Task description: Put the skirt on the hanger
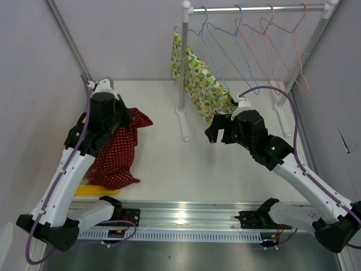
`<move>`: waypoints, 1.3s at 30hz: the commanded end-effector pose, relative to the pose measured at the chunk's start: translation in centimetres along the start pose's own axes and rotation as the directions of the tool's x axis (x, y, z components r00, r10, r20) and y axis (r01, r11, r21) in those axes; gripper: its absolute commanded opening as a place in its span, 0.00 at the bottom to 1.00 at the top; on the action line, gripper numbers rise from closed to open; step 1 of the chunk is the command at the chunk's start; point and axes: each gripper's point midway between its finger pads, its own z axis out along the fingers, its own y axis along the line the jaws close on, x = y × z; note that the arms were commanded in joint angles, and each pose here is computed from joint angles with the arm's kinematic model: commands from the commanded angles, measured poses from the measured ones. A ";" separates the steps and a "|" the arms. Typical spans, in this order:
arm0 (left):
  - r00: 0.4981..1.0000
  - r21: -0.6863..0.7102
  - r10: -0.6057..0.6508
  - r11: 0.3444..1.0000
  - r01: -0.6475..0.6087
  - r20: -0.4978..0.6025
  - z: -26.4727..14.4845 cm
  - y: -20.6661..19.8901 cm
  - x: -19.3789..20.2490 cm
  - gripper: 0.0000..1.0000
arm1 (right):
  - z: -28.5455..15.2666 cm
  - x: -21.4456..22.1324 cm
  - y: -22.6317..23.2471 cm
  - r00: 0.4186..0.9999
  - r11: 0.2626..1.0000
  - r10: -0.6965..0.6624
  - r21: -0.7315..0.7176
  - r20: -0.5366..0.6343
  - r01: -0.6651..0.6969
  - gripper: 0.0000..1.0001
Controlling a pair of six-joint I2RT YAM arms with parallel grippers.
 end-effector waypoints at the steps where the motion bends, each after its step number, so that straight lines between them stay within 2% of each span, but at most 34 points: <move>1: 0.998 0.165 0.057 0.985 -0.059 0.014 -1.9 -5.5 -1.3 0.00 | -0.9 -3.1 1.0 0.997 1.000 -0.010 -0.017 0.083 0.012 0.97; 4: 0.997 0.273 0.077 0.959 -0.075 0.003 -3.4 -9.4 -0.9 0.00 | -0.9 -3.1 0.9 0.997 1.000 -0.006 -0.010 0.081 0.007 0.97; 7: 0.993 0.351 0.114 0.932 -0.093 -0.040 -3.8 -12.9 1.4 0.00 | -1.0 -3.1 0.7 0.997 1.000 -0.007 0.001 0.083 0.007 0.97; 13: 0.974 0.479 0.168 0.874 -0.075 -0.153 -2.0 -19.1 7.6 0.00 | -1.2 -2.9 0.2 0.997 1.000 -0.008 0.024 0.079 0.006 0.96; 16: 0.959 0.476 0.208 0.875 -0.094 -0.192 0.2 -20.9 9.5 0.00 | -1.2 -2.3 0.0 0.998 0.999 -0.004 0.034 0.064 0.002 0.96; 18: 0.956 0.503 0.219 0.859 -0.094 -0.194 0.7 -22.8 9.1 0.00 | -1.1 -1.7 -0.3 0.999 0.999 -0.005 0.044 0.052 0.003 0.96; 19: 0.941 0.493 0.254 0.862 -0.115 -0.225 2.1 -23.2 10.8 0.00 | -1.1 -1.5 -0.3 0.999 0.999 -0.003 0.048 0.048 0.001 0.96; 23: 0.898 0.564 0.340 0.815 -0.134 -0.278 1.7 -24.9 13.8 0.00 | -1.0 -0.3 -1.5 1.000 0.995 -0.008 0.095 0.029 0.005 0.96; 27: 0.867 0.596 0.361 0.797 -0.095 -0.344 0.2 -23.0 17.4 0.00 | -0.5 1.0 -3.1 1.000 0.987 -0.015 0.161 -0.006 0.016 0.96; 28: 0.835 0.569 0.372 0.817 -0.088 -0.405 0.7 -20.6 20.7 0.00 | -0.1 1.6 -3.5 1.000 0.984 -0.015 0.178 -0.026 0.019 0.96; 29: 0.828 0.569 0.365 0.820 -0.069 -0.426 -0.2 -19.3 21.5 0.00 | 0.2 2.2 -3.8 0.999 0.982 -0.014 0.187 -0.042 0.022 0.96; 30: 0.841 0.577 0.356 0.814 -0.064 -0.409 -0.7 -19.4 20.6 0.00 | 0.4 2.7 -4.0 0.998 0.981 -0.013 0.193 -0.055 0.023 0.95; 31: 0.802 0.528 0.373 0.845 -0.085 -0.467 -0.4 -16.1 23.6 0.00 | 0.9 4.1 -4.5 0.996 0.979 -0.012 0.204 -0.088 0.030 0.95; 32: 0.814 0.525 0.362 0.847 -0.084 -0.454 -1.2 -15.3 23.1 0.00 | 1.3 4.7 -4.7 0.995 0.978 -0.009 0.205 -0.097 0.029 0.95; 35: 0.775 0.444 0.353 0.890 -0.105 -0.524 -1.4 -10.2 26.5 0.00 | 2.5 7.2 -5.1 0.990 0.982 0.007 0.190 -0.141 0.020 0.93; 37: 0.784 0.438 0.325 0.896 -0.076 -0.529 -2.1 -9.5 26.4 0.00 | 3.3 8.5 -5.1 0.986 0.984 0.020 0.175 -0.165 0.009 0.92; 39: 0.770 0.419 0.320 0.905 -0.076 -0.552 -2.2 -8.1 27.6 0.01 | 4.6 10.4 -4.9 0.978 0.989 0.026 0.146 -0.206 0.005 0.91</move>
